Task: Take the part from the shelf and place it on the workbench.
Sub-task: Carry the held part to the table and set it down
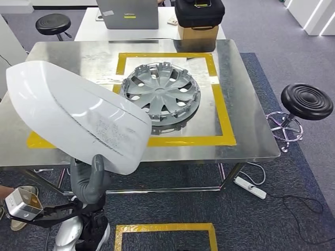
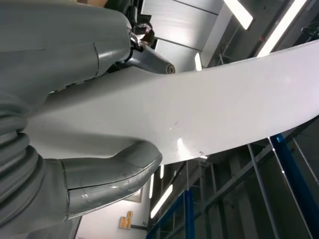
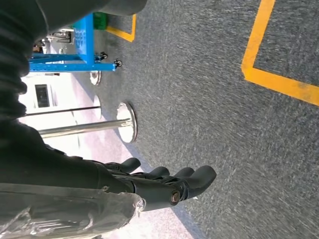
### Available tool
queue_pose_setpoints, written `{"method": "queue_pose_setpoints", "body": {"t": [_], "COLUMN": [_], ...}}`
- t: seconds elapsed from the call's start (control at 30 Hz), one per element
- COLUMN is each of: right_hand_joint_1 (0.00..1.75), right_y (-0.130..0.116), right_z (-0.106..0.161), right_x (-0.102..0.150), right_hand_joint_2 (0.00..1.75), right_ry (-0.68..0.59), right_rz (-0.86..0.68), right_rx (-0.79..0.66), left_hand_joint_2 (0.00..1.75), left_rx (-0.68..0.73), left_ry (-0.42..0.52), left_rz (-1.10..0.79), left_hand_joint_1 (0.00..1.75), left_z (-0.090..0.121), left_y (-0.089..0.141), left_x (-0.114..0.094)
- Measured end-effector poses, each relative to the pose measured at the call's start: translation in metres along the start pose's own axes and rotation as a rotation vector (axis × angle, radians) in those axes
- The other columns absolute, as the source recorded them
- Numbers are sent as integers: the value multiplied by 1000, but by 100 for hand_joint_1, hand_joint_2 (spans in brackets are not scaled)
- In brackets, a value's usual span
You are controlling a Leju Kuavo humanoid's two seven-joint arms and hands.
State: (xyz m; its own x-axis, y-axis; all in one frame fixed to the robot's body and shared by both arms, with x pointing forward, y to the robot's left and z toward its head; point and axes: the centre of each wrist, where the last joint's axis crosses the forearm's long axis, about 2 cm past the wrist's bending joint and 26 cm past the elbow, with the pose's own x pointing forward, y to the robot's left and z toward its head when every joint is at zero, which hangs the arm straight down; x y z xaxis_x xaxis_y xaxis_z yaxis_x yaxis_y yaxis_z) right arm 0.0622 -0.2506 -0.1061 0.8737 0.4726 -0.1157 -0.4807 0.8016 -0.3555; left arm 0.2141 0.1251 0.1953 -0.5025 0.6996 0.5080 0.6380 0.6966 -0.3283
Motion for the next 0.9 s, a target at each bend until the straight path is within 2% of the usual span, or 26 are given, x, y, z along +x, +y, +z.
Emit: {"method": "queue_pose_setpoints", "body": {"t": [0.73,0.9], "right_hand_joint_1": [0,0], "right_y": [-1,0], "right_z": [0,0], "right_x": [2,1], "right_hand_joint_2": [175,175], "right_ry": [-3,-3], "right_rz": [-3,-2], "right_rx": [-3,-3], "left_hand_joint_2": [175,175], "left_rx": [31,35], "left_ry": [-7,20], "left_rz": [-24,-35], "left_hand_joint_1": [175,175], "left_z": [0,0], "left_y": [2,1], "left_x": [1,0]}}
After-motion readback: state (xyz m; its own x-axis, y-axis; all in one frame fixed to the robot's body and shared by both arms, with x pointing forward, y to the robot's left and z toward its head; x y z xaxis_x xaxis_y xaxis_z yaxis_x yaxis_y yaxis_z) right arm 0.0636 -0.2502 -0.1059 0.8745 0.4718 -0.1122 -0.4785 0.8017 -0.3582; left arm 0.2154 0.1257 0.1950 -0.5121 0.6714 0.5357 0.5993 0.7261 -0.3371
